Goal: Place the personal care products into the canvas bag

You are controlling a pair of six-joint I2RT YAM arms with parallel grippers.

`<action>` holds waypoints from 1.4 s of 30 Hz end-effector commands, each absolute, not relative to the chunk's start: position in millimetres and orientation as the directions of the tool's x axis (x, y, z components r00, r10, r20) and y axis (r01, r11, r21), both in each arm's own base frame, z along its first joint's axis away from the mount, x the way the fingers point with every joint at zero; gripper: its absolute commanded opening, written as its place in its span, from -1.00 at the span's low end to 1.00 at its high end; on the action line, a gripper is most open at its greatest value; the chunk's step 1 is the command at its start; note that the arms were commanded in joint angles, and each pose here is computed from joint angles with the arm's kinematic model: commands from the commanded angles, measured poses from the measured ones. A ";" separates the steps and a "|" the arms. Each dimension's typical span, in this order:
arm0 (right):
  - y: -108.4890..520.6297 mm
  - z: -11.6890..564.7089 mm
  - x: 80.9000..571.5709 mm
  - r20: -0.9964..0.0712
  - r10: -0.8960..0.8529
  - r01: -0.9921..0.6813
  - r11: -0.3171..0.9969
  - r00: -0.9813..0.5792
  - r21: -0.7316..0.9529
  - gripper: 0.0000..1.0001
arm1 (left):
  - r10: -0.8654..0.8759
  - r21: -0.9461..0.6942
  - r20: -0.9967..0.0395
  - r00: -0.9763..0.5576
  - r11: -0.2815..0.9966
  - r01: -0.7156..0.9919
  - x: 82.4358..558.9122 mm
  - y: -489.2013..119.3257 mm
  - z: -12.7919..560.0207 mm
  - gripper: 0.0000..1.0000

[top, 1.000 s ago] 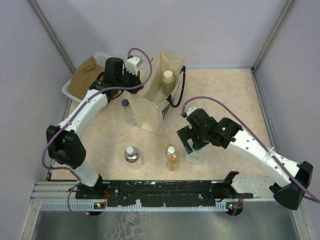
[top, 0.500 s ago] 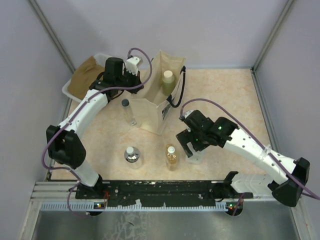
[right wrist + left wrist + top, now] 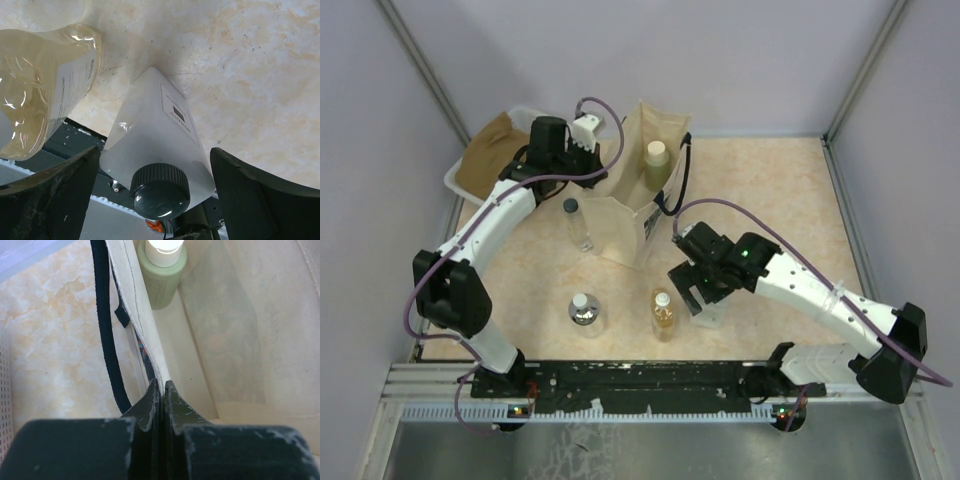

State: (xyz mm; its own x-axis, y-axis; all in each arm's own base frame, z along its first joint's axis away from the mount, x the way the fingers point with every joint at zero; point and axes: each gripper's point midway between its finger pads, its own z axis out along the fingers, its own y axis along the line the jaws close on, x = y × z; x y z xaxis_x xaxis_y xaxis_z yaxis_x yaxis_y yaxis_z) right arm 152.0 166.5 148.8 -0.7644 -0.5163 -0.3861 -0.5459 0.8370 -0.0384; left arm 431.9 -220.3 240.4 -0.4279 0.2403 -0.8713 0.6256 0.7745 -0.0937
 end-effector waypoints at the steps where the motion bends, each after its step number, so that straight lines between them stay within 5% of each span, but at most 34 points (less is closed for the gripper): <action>1: 174.3 150.0 149.4 -0.393 -0.508 -0.548 0.836 -0.766 -0.014 0.74 | 0.226 -0.104 -0.881 -0.416 0.765 0.636 430.6 -221.7 243.6 -1.00; 13: 171.8 135.6 139.9 -0.338 -0.513 -0.545 0.838 -0.789 0.001 0.01 | 0.223 -0.108 -0.880 -0.419 0.765 0.634 430.1 -221.7 241.4 -1.00; 16: 169.1 131.9 137.8 -0.328 -0.511 -0.540 0.842 -0.795 -0.003 0.04 | 0.222 -0.110 -0.880 -0.420 0.765 0.634 429.9 -221.9 240.9 -1.00; 20: 163.7 126.2 134.4 -0.312 -0.508 -0.531 0.847 -0.803 -0.012 0.45 | 0.222 -0.112 -0.878 -0.423 0.765 0.635 429.8 -222.2 239.4 -1.00; 23: 160.5 122.3 132.8 -0.305 -0.506 -0.527 0.850 -0.807 -0.018 0.44 | 0.221 -0.111 -0.879 -0.422 0.766 0.633 429.9 -221.6 240.0 -1.00; 25: 161.2 122.3 133.3 -0.311 -0.505 -0.527 0.850 -0.805 -0.015 0.29 | 0.221 -0.111 -0.879 -0.422 0.767 0.632 430.2 -221.7 240.1 -1.00; 29: 162.2 133.0 140.9 -0.352 -0.485 -0.509 0.860 -0.800 -0.028 -0.72 | 0.219 -0.114 -0.878 -0.425 0.767 0.632 430.0 -222.1 239.8 -1.00; 31: 159.6 143.7 148.2 -0.386 -0.467 -0.486 0.872 -0.795 -0.055 -1.00 | 0.219 -0.114 -0.879 -0.424 0.766 0.632 429.8 -222.1 240.4 -1.00; 42: 144.6 291.9 216.5 -0.709 -0.356 -0.291 0.932 -0.609 -0.218 -1.00 | 0.221 -0.109 -0.878 -0.425 0.771 0.627 429.3 -220.2 238.7 -1.00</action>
State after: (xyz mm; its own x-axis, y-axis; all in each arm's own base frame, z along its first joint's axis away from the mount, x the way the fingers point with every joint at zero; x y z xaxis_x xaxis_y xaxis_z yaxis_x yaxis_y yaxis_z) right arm 171.3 144.4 193.6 -0.7762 -0.4474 -0.4443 -0.4159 0.8929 -0.1727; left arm 431.7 -221.2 235.4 -0.4335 0.2316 -0.8709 0.6245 0.7740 -0.1050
